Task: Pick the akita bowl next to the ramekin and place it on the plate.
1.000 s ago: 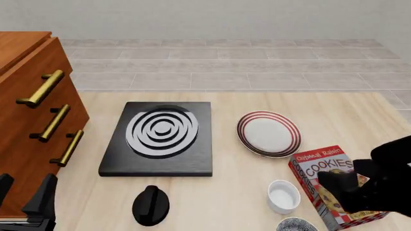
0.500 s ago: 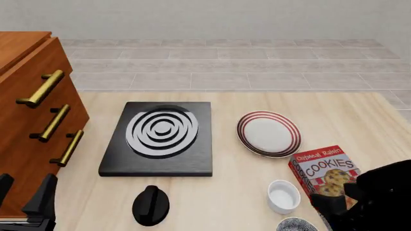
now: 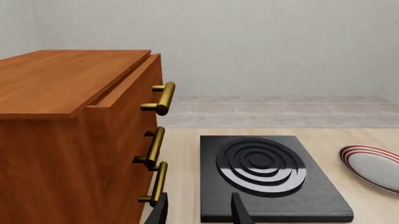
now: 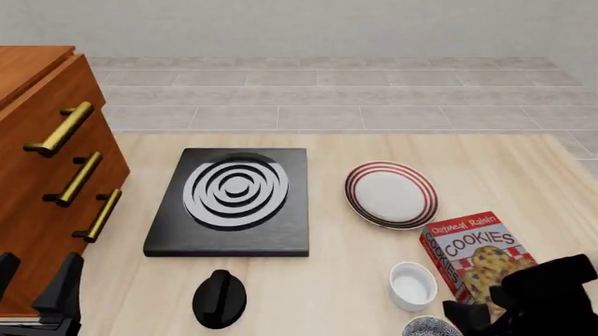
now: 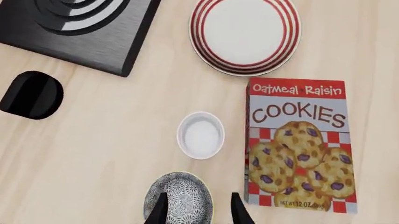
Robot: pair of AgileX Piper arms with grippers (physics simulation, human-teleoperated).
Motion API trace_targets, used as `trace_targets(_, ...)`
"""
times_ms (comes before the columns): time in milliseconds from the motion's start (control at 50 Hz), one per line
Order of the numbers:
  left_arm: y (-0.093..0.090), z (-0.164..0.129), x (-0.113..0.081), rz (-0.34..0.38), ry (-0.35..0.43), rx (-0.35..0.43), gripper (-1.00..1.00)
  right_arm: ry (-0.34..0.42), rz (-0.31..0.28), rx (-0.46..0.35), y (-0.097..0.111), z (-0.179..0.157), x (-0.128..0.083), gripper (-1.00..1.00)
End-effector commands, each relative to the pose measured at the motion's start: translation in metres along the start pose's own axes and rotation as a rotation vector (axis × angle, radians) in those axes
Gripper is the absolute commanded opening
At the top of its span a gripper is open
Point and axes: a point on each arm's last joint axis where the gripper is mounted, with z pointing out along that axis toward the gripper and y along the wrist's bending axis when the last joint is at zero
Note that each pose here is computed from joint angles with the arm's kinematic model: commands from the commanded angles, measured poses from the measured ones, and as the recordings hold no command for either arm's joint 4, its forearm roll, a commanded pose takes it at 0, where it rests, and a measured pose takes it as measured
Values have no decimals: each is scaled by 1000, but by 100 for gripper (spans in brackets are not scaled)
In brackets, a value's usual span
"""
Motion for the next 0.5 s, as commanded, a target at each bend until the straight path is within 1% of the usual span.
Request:
trace_targets(20, 0, 0, 0, 0, 0, 0, 100, 9, 3, 5, -2, 7, 10, 100)
trace_targets(260, 0, 0, 0, 0, 0, 0, 100, 32, 20, 6, -3, 19, 28, 100)
trace_targets(500, 0, 0, 0, 0, 0, 0, 100, 42, 38, 12, -5, 31, 38, 100)
